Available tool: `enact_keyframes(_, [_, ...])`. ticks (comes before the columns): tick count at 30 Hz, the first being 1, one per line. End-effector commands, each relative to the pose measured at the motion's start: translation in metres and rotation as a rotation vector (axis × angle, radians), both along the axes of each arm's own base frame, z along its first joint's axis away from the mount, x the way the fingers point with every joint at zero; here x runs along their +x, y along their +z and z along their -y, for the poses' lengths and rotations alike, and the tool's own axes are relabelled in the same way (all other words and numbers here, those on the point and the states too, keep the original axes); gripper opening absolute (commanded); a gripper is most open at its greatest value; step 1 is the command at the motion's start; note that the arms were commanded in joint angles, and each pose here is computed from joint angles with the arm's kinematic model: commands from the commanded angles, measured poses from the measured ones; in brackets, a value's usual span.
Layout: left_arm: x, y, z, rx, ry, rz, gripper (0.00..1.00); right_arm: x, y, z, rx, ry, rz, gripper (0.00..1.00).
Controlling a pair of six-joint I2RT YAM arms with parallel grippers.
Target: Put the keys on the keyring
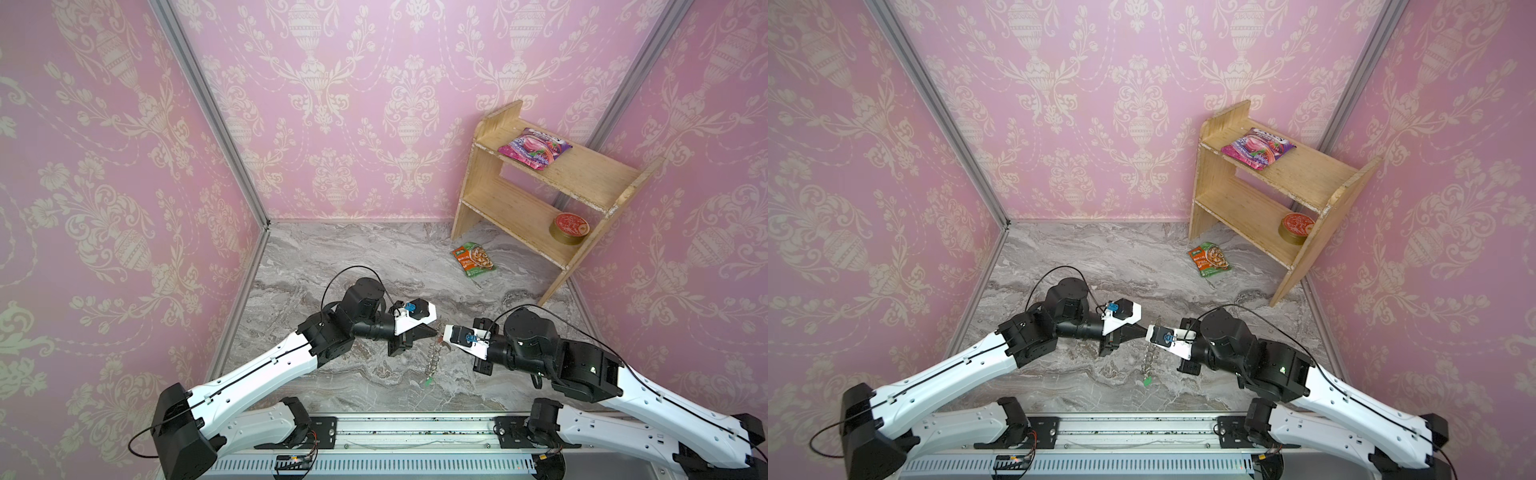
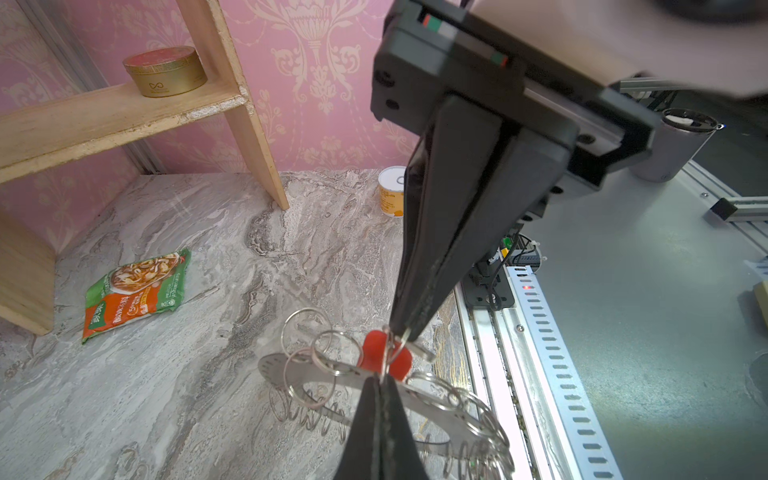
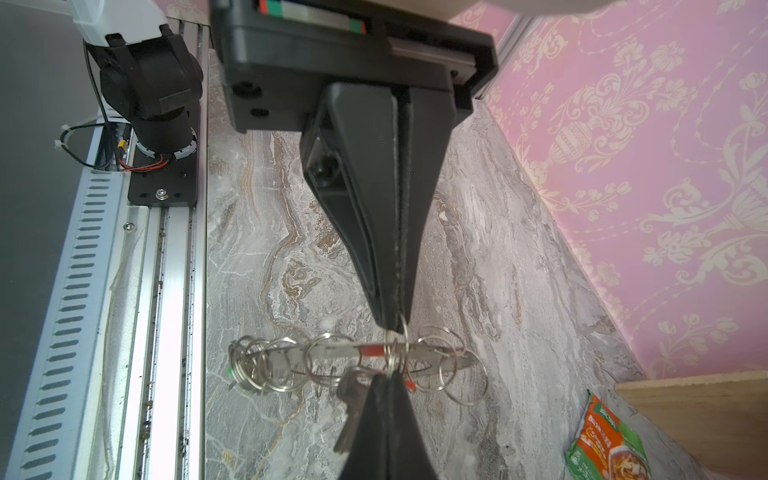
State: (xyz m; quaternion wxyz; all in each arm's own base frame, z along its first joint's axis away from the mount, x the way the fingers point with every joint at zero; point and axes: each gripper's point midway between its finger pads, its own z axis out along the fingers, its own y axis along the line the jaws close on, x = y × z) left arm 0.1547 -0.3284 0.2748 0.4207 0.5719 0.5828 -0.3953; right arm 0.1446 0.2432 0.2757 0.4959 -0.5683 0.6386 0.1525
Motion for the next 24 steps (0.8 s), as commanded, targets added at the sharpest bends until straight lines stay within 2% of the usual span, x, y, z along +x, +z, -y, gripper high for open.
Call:
enact_keyframes(1, [0.006,0.032,0.006,-0.098,-0.005,0.012,0.00,-0.013,0.030,-0.014,0.096,0.089,0.041,0.00])
enact_keyframes(24, [0.015,0.045,-0.001,-0.178,0.012,-0.041,0.00,-0.007,0.029,-0.005,0.076,0.026,0.072,0.00])
